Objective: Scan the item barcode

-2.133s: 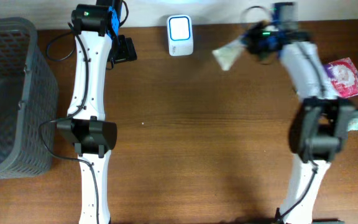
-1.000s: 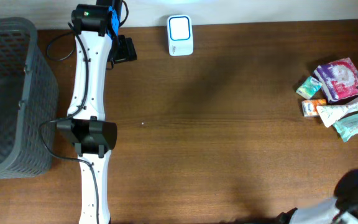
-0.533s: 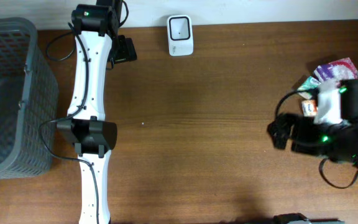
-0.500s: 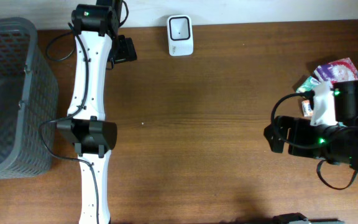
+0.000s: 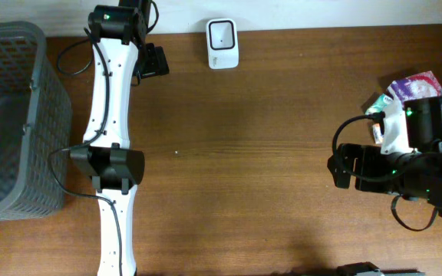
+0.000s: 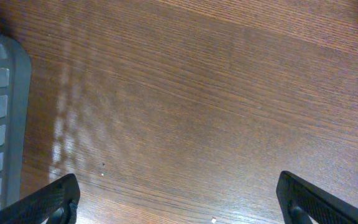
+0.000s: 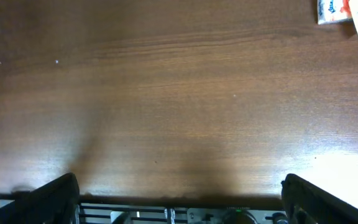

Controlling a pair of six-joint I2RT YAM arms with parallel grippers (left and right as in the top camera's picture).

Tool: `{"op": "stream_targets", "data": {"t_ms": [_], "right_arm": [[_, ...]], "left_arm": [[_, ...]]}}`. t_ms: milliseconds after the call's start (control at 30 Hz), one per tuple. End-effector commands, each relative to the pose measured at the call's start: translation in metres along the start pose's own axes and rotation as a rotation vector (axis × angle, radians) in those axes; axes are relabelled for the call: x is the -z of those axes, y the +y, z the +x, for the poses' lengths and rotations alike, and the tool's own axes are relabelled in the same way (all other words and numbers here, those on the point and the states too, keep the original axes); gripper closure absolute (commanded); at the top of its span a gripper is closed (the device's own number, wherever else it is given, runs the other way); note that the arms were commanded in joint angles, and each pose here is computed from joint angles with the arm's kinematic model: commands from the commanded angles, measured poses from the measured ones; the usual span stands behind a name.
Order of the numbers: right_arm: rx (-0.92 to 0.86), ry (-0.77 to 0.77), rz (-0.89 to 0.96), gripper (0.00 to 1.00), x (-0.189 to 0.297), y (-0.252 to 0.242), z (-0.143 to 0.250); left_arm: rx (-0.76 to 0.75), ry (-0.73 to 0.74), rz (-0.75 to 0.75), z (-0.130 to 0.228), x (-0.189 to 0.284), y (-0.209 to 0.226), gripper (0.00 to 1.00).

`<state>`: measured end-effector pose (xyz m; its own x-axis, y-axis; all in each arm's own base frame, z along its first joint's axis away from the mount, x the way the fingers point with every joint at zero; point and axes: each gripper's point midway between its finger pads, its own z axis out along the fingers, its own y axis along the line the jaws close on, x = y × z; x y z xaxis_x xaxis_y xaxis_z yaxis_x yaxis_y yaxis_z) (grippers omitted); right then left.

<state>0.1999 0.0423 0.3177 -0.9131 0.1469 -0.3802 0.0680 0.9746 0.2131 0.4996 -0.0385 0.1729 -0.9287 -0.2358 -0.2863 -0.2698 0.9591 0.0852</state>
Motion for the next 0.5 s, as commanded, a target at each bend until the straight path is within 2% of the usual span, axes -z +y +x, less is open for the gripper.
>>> {"op": "stream_targets", "data": {"t_ms": [0, 100, 200, 333, 467], "right_arm": [[0.038, 0.003, 0.009, 0.01, 0.000, -0.004, 0.017], [0.044, -0.042, -0.004, 0.01, -0.005, -0.008, 0.031], [0.133, -0.133, -0.076, 0.01, -0.023, -0.001, 0.030], [0.155, -0.244, -0.098, 0.01, -0.040, -0.003, 0.031], [0.180, -0.404, -0.136, 0.01, -0.033, -0.004, 0.042]], "left_arm": [[-0.006, -0.015, -0.011, -0.003, 0.004, 0.006, 0.01], [-0.006, -0.015, -0.011, -0.003, 0.004, 0.006, 0.01], [-0.006, -0.015, -0.011, -0.003, 0.004, 0.006, 0.01], [-0.006, -0.015, -0.011, -0.003, 0.004, 0.006, 0.01], [-0.006, -0.015, -0.011, -0.003, 0.004, 0.006, 0.01]]}}
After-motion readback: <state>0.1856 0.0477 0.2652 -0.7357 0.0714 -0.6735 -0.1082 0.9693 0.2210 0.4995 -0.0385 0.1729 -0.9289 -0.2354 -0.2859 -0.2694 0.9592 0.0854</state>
